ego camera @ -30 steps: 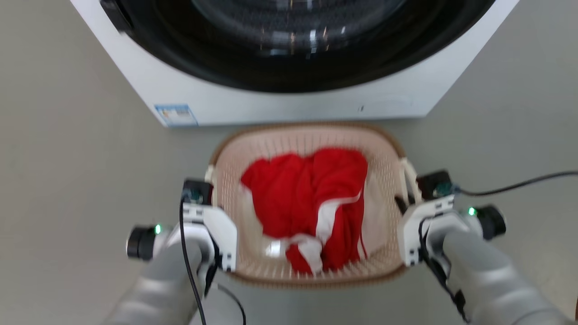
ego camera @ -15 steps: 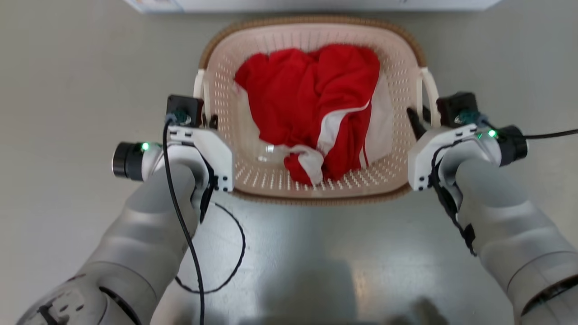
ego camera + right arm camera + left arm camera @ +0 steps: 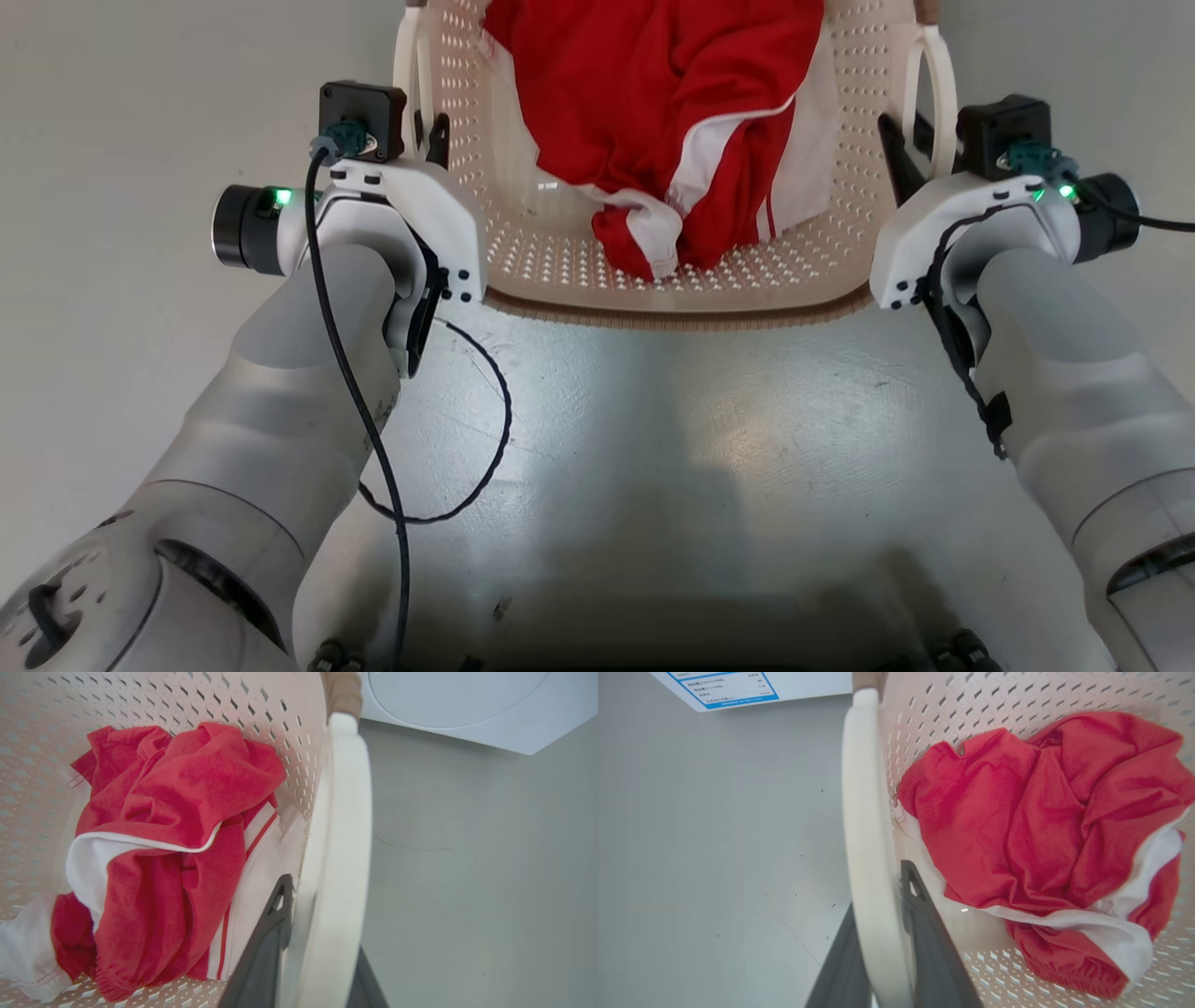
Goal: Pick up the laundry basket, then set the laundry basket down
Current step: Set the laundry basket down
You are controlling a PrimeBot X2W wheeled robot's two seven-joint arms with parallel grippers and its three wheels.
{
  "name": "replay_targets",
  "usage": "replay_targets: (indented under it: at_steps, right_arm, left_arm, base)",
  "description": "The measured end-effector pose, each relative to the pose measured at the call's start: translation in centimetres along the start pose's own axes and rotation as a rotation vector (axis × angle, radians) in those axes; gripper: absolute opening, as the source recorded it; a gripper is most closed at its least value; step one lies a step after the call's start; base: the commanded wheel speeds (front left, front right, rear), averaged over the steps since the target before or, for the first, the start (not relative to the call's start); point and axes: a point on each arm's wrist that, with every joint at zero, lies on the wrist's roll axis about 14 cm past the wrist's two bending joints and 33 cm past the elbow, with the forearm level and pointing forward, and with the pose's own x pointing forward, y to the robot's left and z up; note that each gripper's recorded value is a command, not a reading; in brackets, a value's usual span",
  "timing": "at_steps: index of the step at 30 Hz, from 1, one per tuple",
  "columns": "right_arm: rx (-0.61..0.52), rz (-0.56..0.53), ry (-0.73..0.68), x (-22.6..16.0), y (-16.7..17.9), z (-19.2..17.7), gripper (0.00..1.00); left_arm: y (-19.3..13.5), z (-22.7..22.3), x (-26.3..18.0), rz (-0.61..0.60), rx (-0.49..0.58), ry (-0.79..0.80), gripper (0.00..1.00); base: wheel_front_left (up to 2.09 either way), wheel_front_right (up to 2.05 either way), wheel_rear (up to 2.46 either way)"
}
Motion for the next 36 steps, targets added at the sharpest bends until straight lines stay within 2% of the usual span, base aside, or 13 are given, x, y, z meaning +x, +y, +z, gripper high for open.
replay_targets:
  at_steps: [22, 23, 24, 25, 31, 36]
  right_arm:
    - [0.013, -0.026, -0.037, 0.9, -0.6, 0.4, 0.0]
    - [0.016, -0.029, -0.038, 0.9, -0.7, 0.4, 0.27]
    - [0.012, -0.031, -0.044, 0.9, -0.8, 0.6, 0.7]
    - [0.007, -0.03, -0.048, 1.0, -0.8, 0.7, 1.0]
    - [0.021, -0.033, -0.024, 0.7, -0.7, -0.6, 1.0]
    - [0.015, -0.04, -0.039, 0.5, -1.0, 0.0, 1.0]
  left_arm:
    - [0.8, 0.2, 0.9, 0.019, 0.004, -0.029, 0.0]
    - [0.8, 0.2, 0.9, 0.021, -0.001, -0.029, 0.39]
    - [0.9, 0.2, 1.0, 0.023, -0.004, -0.032, 1.0]
    - [0.8, 0.1, 1.1, 0.024, -0.011, -0.032, 1.0]
    - [0.1, 0.0, 1.3, 0.017, -0.014, -0.033, 1.0]
    - [0.6, 0.2, 1.0, 0.034, -0.01, -0.032, 1.0]
  base:
    - [0.0, 0.0, 0.0]
    - [0.0, 0.0, 0.0]
    - [0.0, 0.0, 0.0]
    - [0.0, 0.0, 0.0]
    - [0.0, 0.0, 0.0]
    - [0.0, 0.0, 0.0]
